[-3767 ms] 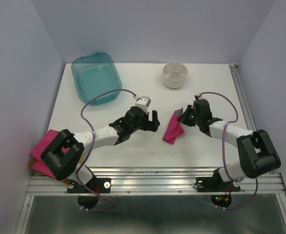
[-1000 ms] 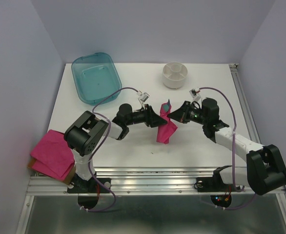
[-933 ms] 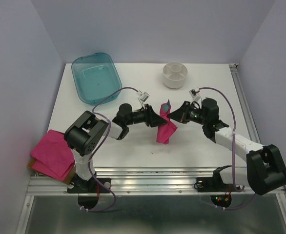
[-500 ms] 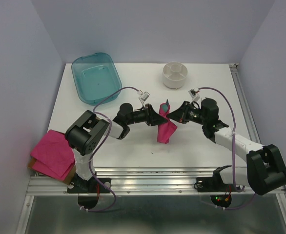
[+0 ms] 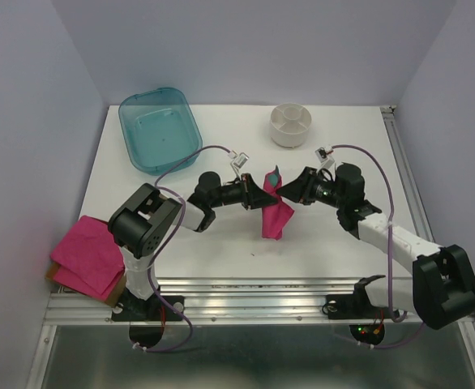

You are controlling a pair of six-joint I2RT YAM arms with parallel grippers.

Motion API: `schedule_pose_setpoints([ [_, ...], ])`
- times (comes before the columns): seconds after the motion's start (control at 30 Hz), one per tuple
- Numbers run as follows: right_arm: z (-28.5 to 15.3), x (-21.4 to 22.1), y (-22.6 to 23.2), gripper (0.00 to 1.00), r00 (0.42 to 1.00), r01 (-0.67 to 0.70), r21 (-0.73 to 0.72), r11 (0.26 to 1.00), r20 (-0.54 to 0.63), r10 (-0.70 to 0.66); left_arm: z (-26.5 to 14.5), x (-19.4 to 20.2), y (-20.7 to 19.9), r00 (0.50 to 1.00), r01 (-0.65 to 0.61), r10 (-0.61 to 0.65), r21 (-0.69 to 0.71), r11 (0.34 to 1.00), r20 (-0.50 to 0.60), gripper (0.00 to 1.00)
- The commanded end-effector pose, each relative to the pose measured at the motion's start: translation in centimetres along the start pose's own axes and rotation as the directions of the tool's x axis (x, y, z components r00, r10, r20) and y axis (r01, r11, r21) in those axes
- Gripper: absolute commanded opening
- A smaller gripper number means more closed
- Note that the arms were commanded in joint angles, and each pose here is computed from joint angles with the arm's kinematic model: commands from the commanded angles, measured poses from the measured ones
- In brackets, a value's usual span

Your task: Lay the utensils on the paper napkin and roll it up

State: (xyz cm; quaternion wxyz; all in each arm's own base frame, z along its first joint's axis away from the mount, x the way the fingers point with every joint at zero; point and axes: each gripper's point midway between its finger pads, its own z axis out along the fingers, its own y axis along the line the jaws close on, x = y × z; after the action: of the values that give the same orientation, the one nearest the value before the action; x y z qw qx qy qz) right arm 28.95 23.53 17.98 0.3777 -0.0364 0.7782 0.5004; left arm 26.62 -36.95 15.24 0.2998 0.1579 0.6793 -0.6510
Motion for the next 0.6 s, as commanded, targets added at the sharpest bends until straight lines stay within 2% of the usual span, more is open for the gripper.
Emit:
schedule_pose_setpoints([
  [0.0, -0.6, -2.0, 1.7, 0.43, 0.995, 0.072, -0.009, 0.997, 0.068, -0.071, -0.2, -2.1, -4.3, 0.986, -0.153, 0.139, 0.162, 0.975, 0.093, 0.13],
  [0.07, -1.1, -1.8, 1.4, 0.53, 0.995, 0.072, 0.018, 0.997, 0.075, -0.073, -0.3, -2.3, -4.6, 0.986, -0.151, 0.137, 0.166, 0.974, 0.095, 0.13],
  [0.1, -1.2, -1.6, 1.1, 0.61, 0.995, 0.065, 0.033, 0.997, 0.068, -0.067, -0.4, -2.3, -4.7, 0.987, -0.145, 0.131, 0.168, 0.975, 0.093, 0.13],
  [0.2, -1.8, -0.8, 0.8, 0.7, 0.995, 0.081, 0.047, 0.996, 0.055, -0.084, -0.6, -2.6, -5.1, 0.987, -0.142, 0.127, 0.168, 0.976, 0.097, 0.13],
  [0.57, -3.3, 2.9, -1.0, 0.71, 0.999, 0.041, 0.078, 0.996, 0.009, -0.042, -1.0, -3.5, -6.5, 0.986, -0.135, 0.113, 0.191, 0.972, 0.125, 0.13],
])
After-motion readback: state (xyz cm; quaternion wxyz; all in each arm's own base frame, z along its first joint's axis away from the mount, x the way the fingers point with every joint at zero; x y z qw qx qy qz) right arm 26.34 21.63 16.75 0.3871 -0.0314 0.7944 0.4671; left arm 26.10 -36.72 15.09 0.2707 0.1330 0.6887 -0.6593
